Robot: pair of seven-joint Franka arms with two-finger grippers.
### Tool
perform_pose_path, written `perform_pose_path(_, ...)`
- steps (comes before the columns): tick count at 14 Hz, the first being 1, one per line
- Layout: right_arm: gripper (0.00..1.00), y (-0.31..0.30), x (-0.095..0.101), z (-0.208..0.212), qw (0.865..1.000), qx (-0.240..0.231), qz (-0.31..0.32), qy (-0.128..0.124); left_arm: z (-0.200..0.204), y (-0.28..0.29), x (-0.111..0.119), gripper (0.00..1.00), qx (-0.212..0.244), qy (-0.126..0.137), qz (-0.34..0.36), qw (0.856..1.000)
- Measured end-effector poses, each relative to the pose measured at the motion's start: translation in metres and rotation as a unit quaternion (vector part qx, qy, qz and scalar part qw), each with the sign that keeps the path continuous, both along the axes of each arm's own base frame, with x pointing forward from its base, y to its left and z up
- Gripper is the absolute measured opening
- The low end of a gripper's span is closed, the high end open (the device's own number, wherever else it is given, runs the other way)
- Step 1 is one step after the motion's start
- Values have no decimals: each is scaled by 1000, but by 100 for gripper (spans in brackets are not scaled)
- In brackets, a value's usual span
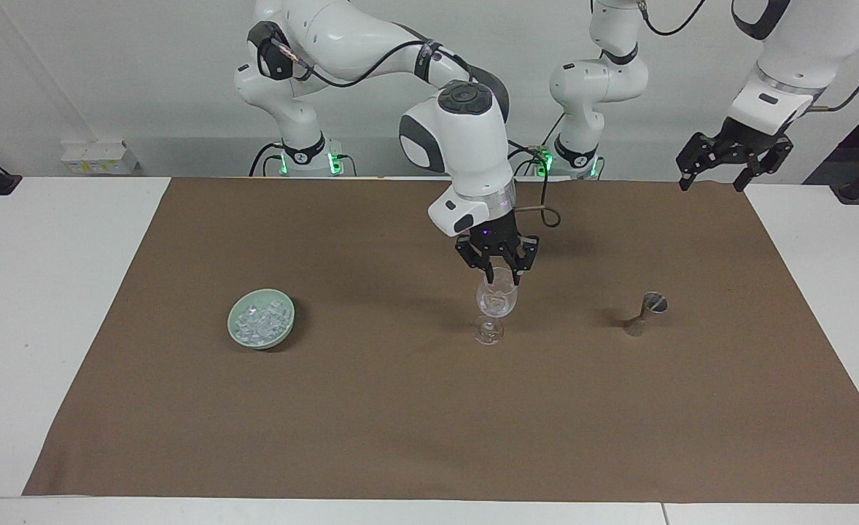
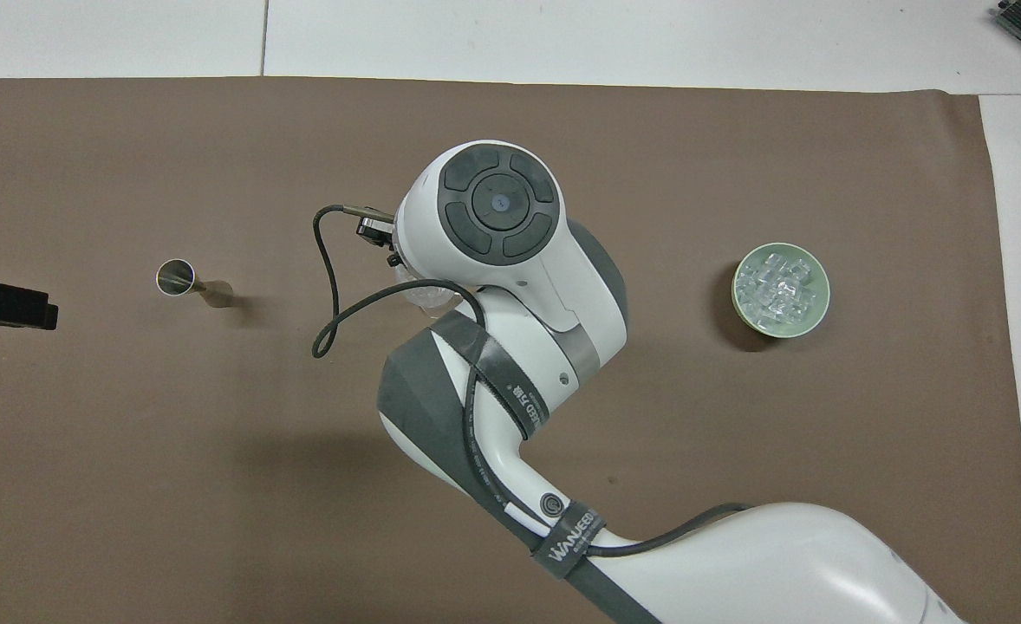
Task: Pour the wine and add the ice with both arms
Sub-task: 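Tilt the ice cup with the right gripper over the wine glass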
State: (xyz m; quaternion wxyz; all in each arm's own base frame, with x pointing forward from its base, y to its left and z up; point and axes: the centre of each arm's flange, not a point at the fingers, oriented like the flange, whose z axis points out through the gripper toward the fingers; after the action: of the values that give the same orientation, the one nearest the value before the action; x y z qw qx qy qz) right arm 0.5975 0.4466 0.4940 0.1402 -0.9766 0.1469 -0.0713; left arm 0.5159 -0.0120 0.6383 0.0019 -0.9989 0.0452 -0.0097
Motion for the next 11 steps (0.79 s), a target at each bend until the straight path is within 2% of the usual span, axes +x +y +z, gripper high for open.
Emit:
perform_pose_path(4, 48, 1, -1, 0, 1000, 0, 1, 0, 1, -5, 0, 100, -16, 0, -1, 1000)
perform_pose_path(6, 52, 0, 0, 5, 1000, -1, 0, -5, 2, -5, 0, 100, -21, -1, 0, 1000)
perform_pose_path(8, 70, -7, 2, 18, 1000, -12, 0, -24, 6, 2, -2, 100, -22, -5, 5, 1000)
perform_pose_path(10, 93, -18, -1, 39, 999, -25, -3, -36, 11, 9, -5, 100, -22, -10, 12, 1000)
perform_pose_path(11, 99, -27, -3, 53, 999, -32, -5, -38, 12, 11, -6, 100, -23, -12, 14, 1000)
